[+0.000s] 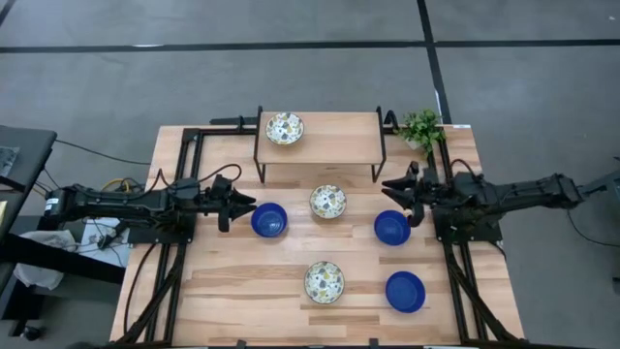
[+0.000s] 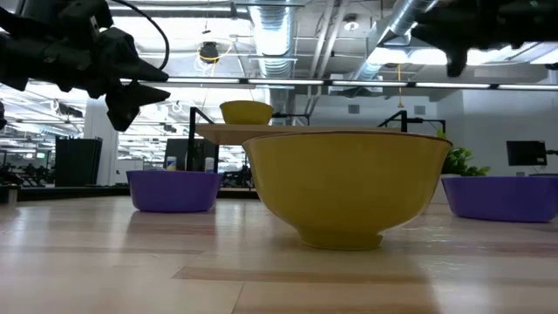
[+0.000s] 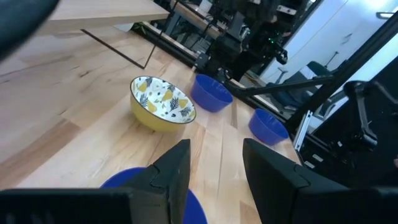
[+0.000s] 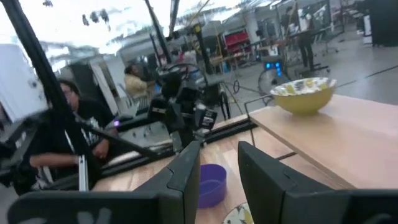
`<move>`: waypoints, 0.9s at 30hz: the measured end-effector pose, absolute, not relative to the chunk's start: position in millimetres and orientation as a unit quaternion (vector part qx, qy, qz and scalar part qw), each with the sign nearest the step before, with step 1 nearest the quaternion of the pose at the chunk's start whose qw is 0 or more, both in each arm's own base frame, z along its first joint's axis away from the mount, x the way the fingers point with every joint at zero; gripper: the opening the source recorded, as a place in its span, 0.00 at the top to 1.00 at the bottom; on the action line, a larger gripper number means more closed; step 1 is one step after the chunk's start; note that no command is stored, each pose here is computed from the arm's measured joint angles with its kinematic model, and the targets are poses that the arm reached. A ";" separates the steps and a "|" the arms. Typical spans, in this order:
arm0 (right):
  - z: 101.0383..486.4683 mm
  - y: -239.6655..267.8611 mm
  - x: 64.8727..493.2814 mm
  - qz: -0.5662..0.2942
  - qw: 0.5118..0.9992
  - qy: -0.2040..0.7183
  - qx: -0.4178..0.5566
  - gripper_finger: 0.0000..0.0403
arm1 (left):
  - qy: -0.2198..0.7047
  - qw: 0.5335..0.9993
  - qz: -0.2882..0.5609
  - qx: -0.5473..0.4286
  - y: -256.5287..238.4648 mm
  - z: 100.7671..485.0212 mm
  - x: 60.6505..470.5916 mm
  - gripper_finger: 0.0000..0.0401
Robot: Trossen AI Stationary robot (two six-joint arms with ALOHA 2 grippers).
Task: Pick & Place Mini bowls
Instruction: Stack the top yellow bowl on the yellow bowl on the shelf
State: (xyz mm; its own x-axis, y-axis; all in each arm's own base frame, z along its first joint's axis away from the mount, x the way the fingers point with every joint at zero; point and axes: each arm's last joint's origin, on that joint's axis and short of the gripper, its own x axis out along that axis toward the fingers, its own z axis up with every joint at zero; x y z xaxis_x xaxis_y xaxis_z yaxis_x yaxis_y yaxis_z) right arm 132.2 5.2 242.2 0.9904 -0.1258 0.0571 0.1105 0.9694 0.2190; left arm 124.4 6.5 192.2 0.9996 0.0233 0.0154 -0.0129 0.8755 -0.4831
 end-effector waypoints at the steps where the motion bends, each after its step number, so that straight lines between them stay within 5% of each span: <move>1: 246.4 6.6 137.4 -0.057 0.993 -0.026 0.100 0.76 | -0.011 0.968 0.009 -0.249 6.5 192.3 124.3 0.64; 10: 275.7 18.3 194.6 -0.044 0.998 0.039 0.018 0.76 | -0.010 0.968 0.009 -0.250 6.5 192.2 124.4 0.64; 27: 272.5 24.3 260.1 -0.044 0.981 0.183 -0.048 0.76 | -0.013 0.971 0.009 -0.240 6.5 192.8 124.5 0.64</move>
